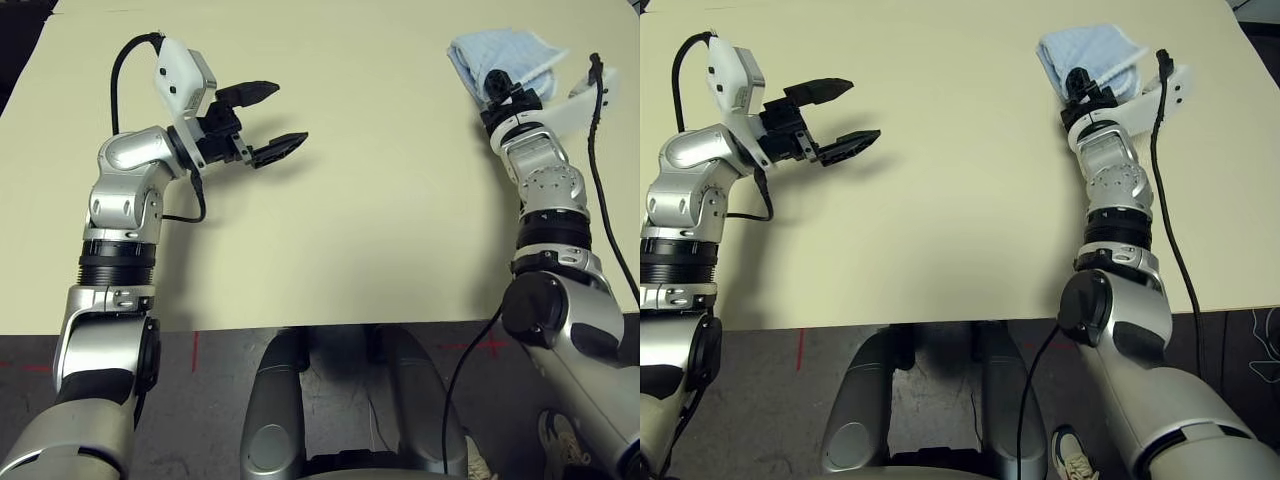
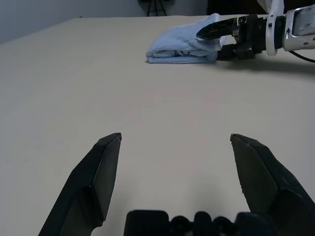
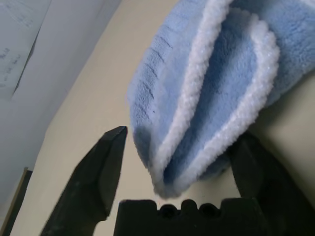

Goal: Fold the towel and set it aside.

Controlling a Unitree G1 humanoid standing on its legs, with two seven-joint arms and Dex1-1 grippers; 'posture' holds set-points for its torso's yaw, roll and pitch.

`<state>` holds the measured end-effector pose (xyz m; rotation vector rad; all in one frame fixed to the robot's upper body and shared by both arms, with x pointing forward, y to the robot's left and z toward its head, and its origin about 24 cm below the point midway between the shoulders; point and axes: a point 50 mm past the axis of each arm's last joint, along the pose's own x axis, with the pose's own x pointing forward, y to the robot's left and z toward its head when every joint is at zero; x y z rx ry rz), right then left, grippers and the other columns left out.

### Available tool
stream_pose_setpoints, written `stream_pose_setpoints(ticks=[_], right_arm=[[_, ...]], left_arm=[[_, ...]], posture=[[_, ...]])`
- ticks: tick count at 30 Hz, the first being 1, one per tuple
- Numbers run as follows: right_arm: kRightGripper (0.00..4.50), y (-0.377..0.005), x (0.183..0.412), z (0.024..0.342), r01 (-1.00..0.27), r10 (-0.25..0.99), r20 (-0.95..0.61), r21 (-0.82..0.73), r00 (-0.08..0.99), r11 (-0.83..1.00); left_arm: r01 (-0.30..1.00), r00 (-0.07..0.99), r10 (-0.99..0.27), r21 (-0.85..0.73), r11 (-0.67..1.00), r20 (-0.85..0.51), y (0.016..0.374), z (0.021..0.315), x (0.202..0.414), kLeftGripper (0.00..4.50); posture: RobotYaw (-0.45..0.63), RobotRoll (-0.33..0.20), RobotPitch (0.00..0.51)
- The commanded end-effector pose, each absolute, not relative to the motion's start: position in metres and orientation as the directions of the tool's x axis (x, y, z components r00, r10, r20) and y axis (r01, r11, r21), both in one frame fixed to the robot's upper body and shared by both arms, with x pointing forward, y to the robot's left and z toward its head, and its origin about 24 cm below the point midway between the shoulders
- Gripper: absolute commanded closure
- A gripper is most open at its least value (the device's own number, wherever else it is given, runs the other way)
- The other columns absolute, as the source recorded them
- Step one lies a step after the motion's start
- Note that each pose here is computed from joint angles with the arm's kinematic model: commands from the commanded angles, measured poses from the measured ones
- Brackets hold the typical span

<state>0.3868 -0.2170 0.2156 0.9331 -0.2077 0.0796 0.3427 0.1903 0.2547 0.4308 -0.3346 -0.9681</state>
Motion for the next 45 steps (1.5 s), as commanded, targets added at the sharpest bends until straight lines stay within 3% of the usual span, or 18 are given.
stream_pose_setpoints(ticks=[1, 6, 10, 15, 20, 25, 28, 35, 45], right_arm=[[0.03, -0.21, 0.368, 0.221, -0.261, 0.101, 0.249, 0.776, 0.963, 0.574], [0.03, -0.207, 0.354, 0.235, -0.415, 0.28, 0.306, 0.653, 0.91, 0.634], [0.03, -0.209, 0.354, 0.237, -0.516, 0.427, 0.308, 0.331, 0.85, 0.79], [0.03, -0.223, 0.372, 0.237, -0.461, 0.386, 0.334, 0.181, 0.86, 0.869], [0.03, -0.227, 0.39, 0.226, -0.372, 0.304, 0.386, 0.116, 0.871, 0.921], [0.03, -0.235, 0.394, 0.211, -0.238, 0.182, 0.429, 0.081, 0.885, 0.968], [0.03, -0.243, 0.395, 0.192, -0.108, 0.049, 0.38, 0.136, 0.924, 0.985], [0.03, -0.239, 0.4, 0.173, -0.041, -0.02, 0.271, 0.22, 0.962, 0.975], [0.03, -0.253, 0.394, 0.184, -0.092, 0.032, 0.339, 0.164, 0.94, 0.982]], left_arm=[[0.72, 0.509, -0.858, 0.511, 0.47, 0.072, 0.186, 0.255, 0.343, 0.0], [0.719, 0.524, -0.846, 0.48, 0.502, 0.1, 0.186, 0.252, 0.344, 0.0], [0.694, 0.587, -0.795, 0.413, 0.591, 0.151, 0.19, 0.246, 0.346, 0.0], [0.588, 0.718, -0.665, 0.332, 0.737, 0.205, 0.194, 0.232, 0.35, 0.0], [0.37, 0.866, -0.419, 0.214, 0.904, 0.273, 0.207, 0.219, 0.36, 0.0], [0.192, 0.915, -0.232, 0.15, 0.97, 0.33, 0.217, 0.215, 0.366, 0.0], [0.081, 0.933, -0.119, 0.123, 0.989, 0.34, 0.225, 0.209, 0.369, 0.0], [0.05, 0.945, -0.082, 0.106, 0.993, 0.318, 0.23, 0.199, 0.368, 0.0], [-0.01, 0.945, -0.019, 0.086, 0.996, 0.326, 0.239, 0.199, 0.368, 0.0]], posture=[[-0.02, 0.0, 0.304], [-0.02, 0.0, 0.3], [-0.01, 0.0, 0.296], [0.0, 0.0, 0.292], [0.03, 0.0, 0.285], [0.06, 0.0, 0.277], [0.06, 0.0, 0.274], [0.07, 0.0, 0.271], [0.06, 0.0, 0.271]])
